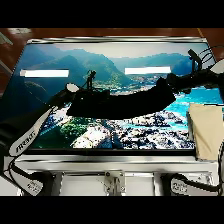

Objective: Fold the shirts.

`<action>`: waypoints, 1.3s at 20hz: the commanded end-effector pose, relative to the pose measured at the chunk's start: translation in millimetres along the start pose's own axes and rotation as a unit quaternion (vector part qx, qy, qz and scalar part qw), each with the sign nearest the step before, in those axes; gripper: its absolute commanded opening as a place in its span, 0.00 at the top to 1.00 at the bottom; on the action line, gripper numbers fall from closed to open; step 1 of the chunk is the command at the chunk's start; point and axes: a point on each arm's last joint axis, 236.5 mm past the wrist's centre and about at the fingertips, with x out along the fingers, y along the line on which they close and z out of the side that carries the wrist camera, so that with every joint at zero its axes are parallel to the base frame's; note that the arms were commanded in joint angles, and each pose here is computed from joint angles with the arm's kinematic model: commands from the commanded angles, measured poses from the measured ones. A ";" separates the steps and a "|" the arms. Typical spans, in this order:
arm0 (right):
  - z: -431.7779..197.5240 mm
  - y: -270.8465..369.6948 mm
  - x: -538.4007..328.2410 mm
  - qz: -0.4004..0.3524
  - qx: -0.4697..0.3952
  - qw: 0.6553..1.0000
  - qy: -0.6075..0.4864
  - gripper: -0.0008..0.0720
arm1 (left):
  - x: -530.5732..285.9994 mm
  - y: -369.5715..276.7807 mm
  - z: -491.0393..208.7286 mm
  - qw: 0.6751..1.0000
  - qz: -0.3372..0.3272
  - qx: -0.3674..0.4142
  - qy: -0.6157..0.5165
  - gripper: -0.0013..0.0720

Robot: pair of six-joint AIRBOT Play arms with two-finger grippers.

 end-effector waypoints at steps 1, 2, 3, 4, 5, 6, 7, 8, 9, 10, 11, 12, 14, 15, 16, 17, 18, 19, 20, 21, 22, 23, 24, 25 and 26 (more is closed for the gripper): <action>3.4 8.9 -11.5 0.004 -0.007 1.000 -0.017 0.91 | 15.7 8.1 -8.9 1.000 0.003 -0.013 0.008 0.93; 4.1 12.6 -17.1 0.005 -0.011 1.000 -0.024 0.91 | 22.1 8.5 -13.2 1.000 -0.002 -0.023 0.012 0.93; 4.7 17.1 -23.7 0.006 -0.015 0.999 -0.031 0.91 | 31.0 7.2 -19.2 0.999 -0.007 -0.032 0.019 0.93; 5.3 23.2 -30.5 0.011 -0.014 0.999 -0.040 0.91 | 40.3 2.3 -25.3 0.999 -0.014 -0.036 0.026 0.93; 6.1 31.0 -36.9 0.020 -0.015 0.999 -0.048 0.91 | 48.8 -4.0 -30.7 0.999 -0.020 -0.029 0.033 0.93; 7.0 39.8 -43.4 0.031 -0.017 0.998 -0.057 0.91 | 57.9 -11.5 -35.5 0.999 -0.025 -0.010 0.038 0.93; 7.9 48.7 -49.6 0.043 -0.017 0.997 -0.065 0.91 | 66.5 -17.7 -37.8 0.999 -0.029 0.004 0.041 0.93; 7.3 55.4 -54.2 0.052 -0.011 0.996 -0.069 0.91 | 75.0 -22.9 -38.1 0.999 -0.032 0.010 0.040 0.93; 5.0 62.4 -57.9 0.063 -0.006 0.996 -0.068 0.91 | 84.2 -30.6 -36.6 0.999 -0.041 0.004 0.036 0.93; 1.9 67.6 -60.2 0.072 -0.005 0.995 -0.064 0.91 | 92.5 -40.3 -35.2 0.998 -0.056 -0.010 0.031 0.93; -0.6 69.7 -61.6 0.075 -0.007 0.995 -0.061 0.91 | 101.5 -52.6 -35.0 0.996 -0.077 -0.029 0.029 0.93; -1.6 70.4 -62.4 0.075 -0.006 0.995 -0.060 0.91 | 110.0 -62.8 -36.6 0.994 -0.096 -0.047 0.030 0.93; 0.9 72.6 -62.7 0.080 0.000 0.995 -0.064 0.91 | 118.4 -72.1 -37.8 0.989 -0.122 -0.079 0.033 0.93; 3.6 72.7 -63.1 0.080 0.001 0.994 -0.070 0.91 | 116.5 -72.4 -34.2 0.987 -0.128 -0.088 0.031 0.93; 5.7 71.3 -63.1 0.077 0.001 0.994 -0.074 0.91 | 108.7 -71.7 -26.3 0.987 -0.133 -0.084 0.028 0.93; 8.3 71.3 -63.4 0.077 0.001 0.994 -0.080 0.91 | 97.4 -70.2 -13.6 0.988 -0.133 -0.071 0.018 0.93; 10.7 73.6 -62.6 0.078 -0.001 0.993 -0.085 0.91 | 80.6 -64.3 5.3 0.992 -0.120 -0.051 0.000 0.94; 12.2 79.9 -60.4 0.081 -0.006 0.993 -0.089 0.91 | 59.6 -55.7 26.7 0.994 -0.099 -0.035 -0.021 0.94; 12.5 89.9 -56.2 0.085 -0.017 0.992 -0.092 0.91 | 30.0 -46.6 51.8 0.996 -0.074 -0.020 -0.044 0.94; 12.4 101.6 -49.9 0.084 -0.033 0.991 -0.096 0.91 | -3.7 -39.9 76.3 0.996 -0.050 -0.005 -0.070 0.94; 11.8 111.5 -40.6 0.073 -0.056 0.991 -0.101 0.91 | -46.5 -34.7 104.3 0.994 -0.023 0.019 -0.106 0.94; 10.2 120.3 -29.3 0.061 -0.071 0.990 -0.101 0.91 | -92.0 -33.9 129.7 0.989 -0.001 0.037 -0.145 0.94; 7.4 130.2 -14.3 0.053 -0.081 0.990 -0.098 0.91 | -146.4 -36.4 154.1 0.980 0.021 0.057 -0.191 0.94; 3.8 141.3 4.6 0.049 -0.090 0.990 -0.093 0.91 | -199.4 -41.2 172.1 0.968 0.040 0.075 -0.236 0.94; -1.7 156.3 26.5 0.056 -0.099 0.990 -0.084 0.91 | -257.4 -49.4 185.4 0.953 0.057 0.093 -0.283 0.94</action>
